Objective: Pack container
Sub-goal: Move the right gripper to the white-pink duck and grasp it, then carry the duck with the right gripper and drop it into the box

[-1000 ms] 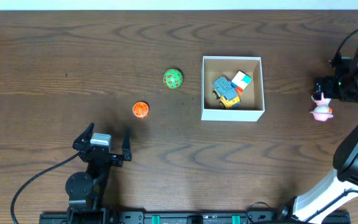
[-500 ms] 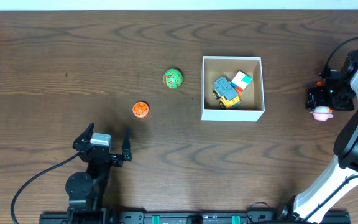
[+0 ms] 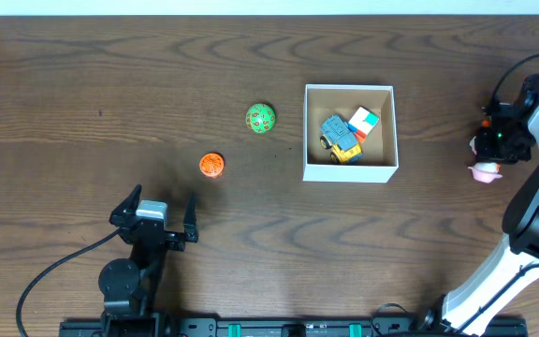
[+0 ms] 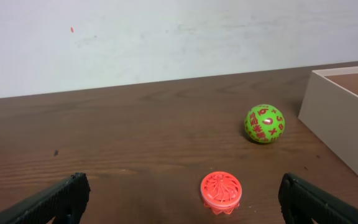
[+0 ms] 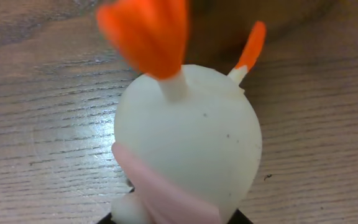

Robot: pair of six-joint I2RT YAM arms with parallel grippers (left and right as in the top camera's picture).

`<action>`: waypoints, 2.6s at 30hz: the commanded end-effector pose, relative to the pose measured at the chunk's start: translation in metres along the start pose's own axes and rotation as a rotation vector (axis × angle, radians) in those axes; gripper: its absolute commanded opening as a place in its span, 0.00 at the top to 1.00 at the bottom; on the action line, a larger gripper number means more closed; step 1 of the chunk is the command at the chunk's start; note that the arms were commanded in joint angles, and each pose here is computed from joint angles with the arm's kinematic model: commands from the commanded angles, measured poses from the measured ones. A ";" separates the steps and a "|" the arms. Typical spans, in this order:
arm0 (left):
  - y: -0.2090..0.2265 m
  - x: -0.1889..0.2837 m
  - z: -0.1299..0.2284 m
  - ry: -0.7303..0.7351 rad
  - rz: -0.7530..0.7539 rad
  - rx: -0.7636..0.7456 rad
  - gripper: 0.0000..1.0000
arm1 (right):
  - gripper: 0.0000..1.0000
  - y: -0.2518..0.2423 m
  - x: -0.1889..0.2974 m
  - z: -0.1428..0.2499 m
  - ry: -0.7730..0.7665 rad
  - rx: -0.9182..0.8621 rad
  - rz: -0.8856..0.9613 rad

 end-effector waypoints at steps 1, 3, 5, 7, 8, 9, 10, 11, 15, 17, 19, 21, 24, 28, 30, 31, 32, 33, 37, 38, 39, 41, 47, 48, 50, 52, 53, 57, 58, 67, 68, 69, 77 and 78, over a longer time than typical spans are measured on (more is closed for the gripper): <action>-0.002 -0.001 0.012 0.047 0.011 0.003 0.02 | 0.83 0.011 0.013 -0.013 -0.026 -0.004 -0.006; -0.002 -0.001 0.012 0.047 0.011 0.003 0.02 | 0.83 0.018 0.027 -0.019 -0.037 0.007 -0.007; -0.002 -0.001 0.012 0.048 0.011 0.003 0.02 | 0.82 0.027 0.046 -0.027 -0.057 0.020 -0.008; -0.002 -0.001 0.012 0.047 0.011 0.003 0.02 | 0.82 0.039 0.070 -0.037 -0.088 0.048 -0.011; -0.002 -0.001 0.012 0.048 0.011 0.003 0.02 | 0.82 0.048 0.084 -0.041 -0.106 0.067 -0.015; -0.002 -0.001 0.012 0.047 0.011 0.003 0.02 | 0.82 0.057 0.099 -0.046 -0.128 0.089 -0.025; -0.002 -0.001 0.012 0.047 0.011 0.003 0.02 | 0.82 0.067 0.111 -0.049 -0.149 0.110 -0.032; -0.002 -0.001 0.012 0.047 0.011 0.003 0.02 | 0.82 0.077 0.122 -0.052 -0.171 0.133 -0.038; -0.002 -0.001 0.012 0.047 0.011 0.003 0.02 | 0.82 0.126 0.164 -0.060 -0.279 0.245 -0.055; -0.002 -0.001 0.012 0.047 0.011 0.003 0.02 | 0.82 0.154 0.177 -0.061 -0.327 0.310 -0.068; -0.002 -0.001 0.012 0.048 0.011 0.003 0.02 | 0.81 0.179 0.180 -0.059 -0.353 0.393 -0.076; -0.002 -0.001 0.012 0.047 0.011 0.003 0.02 | 0.79 0.201 0.179 -0.055 -0.361 0.485 -0.080; -0.002 -0.001 0.012 0.047 0.011 0.003 0.02 | 0.76 0.225 0.174 -0.049 -0.351 0.599 -0.064; -0.002 -0.001 0.012 0.047 0.011 0.003 0.02 | 0.76 0.244 0.166 -0.042 -0.332 0.700 -0.051; -0.002 -0.001 0.012 0.047 0.011 0.003 0.02 | 0.76 0.249 0.160 -0.040 -0.320 0.721 -0.053; -0.002 -0.001 0.012 0.048 0.011 0.003 0.02 | 0.76 0.251 0.158 -0.040 -0.315 0.726 -0.065; -0.002 -0.001 0.012 0.047 0.011 0.003 0.02 | 0.76 0.253 0.154 -0.038 -0.307 0.737 -0.089; -0.002 -0.001 0.012 0.047 0.011 0.003 0.02 | 0.76 0.255 0.150 -0.036 -0.297 0.757 -0.110; -0.002 -0.001 0.012 0.048 0.011 0.003 0.02 | 0.75 0.259 0.136 -0.031 -0.258 0.778 -0.151; -0.002 -0.001 0.012 0.047 0.011 0.003 0.02 | 0.75 0.259 0.134 -0.030 -0.251 0.780 -0.155; -0.002 -0.001 0.012 0.047 0.011 0.003 0.02 | 0.75 0.261 0.131 -0.028 -0.243 0.785 -0.161; -0.002 -0.001 0.012 0.047 0.011 0.003 0.02 | 0.74 0.265 0.128 -0.024 -0.228 0.818 -0.186; -0.002 -0.001 0.012 0.047 0.011 0.003 0.02 | 0.67 0.274 0.119 -0.016 -0.208 0.890 -0.196; -0.002 -0.001 0.012 0.047 0.011 0.003 0.02 | 0.67 0.275 0.118 -0.015 -0.205 0.895 -0.196; -0.002 -0.001 0.012 0.047 0.011 0.003 0.02 | 0.65 0.275 0.117 -0.014 -0.201 0.895 -0.197; -0.002 -0.001 0.012 0.048 0.011 0.003 0.02 | 0.64 0.275 0.117 -0.014 -0.201 0.895 -0.197; -0.002 -0.001 0.012 0.048 0.011 0.003 0.02 | 0.62 0.275 0.117 -0.014 -0.201 0.895 -0.197; -0.002 -0.001 0.012 0.047 0.011 0.003 0.02 | 0.56 0.275 0.117 -0.014 -0.199 0.894 -0.197; -0.002 -0.001 0.012 0.048 0.011 0.003 0.02 | 0.55 0.275 0.117 -0.014 -0.197 0.894 -0.197; -0.002 -0.001 0.012 0.047 0.011 0.003 0.02 | 0.52 0.274 0.117 -0.015 -0.196 0.865 -0.179; -0.002 -0.001 0.012 0.047 0.011 0.003 0.02 | 0.52 0.274 0.117 -0.015 -0.195 0.856 -0.180; -0.002 -0.001 0.012 0.047 0.011 0.003 0.02 | 0.52 0.274 0.117 -0.015 -0.195 0.847 -0.181; -0.002 -0.001 0.012 0.047 0.011 0.003 0.02 | 0.49 0.275 0.118 -0.015 -0.202 0.820 -0.186; -0.002 -0.001 0.012 0.048 0.011 0.003 0.02 | 0.48 0.278 0.121 -0.015 -0.208 0.804 -0.193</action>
Point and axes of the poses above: each gripper's point midway between its finger pads, its own x axis back along the fingers, its own y axis along the line the jaws close on, z = x × y, the point moved 9 cm from there along x, back along the fingers, and after that the axes turned 7 degrees about -x, right-handed, at the moved point
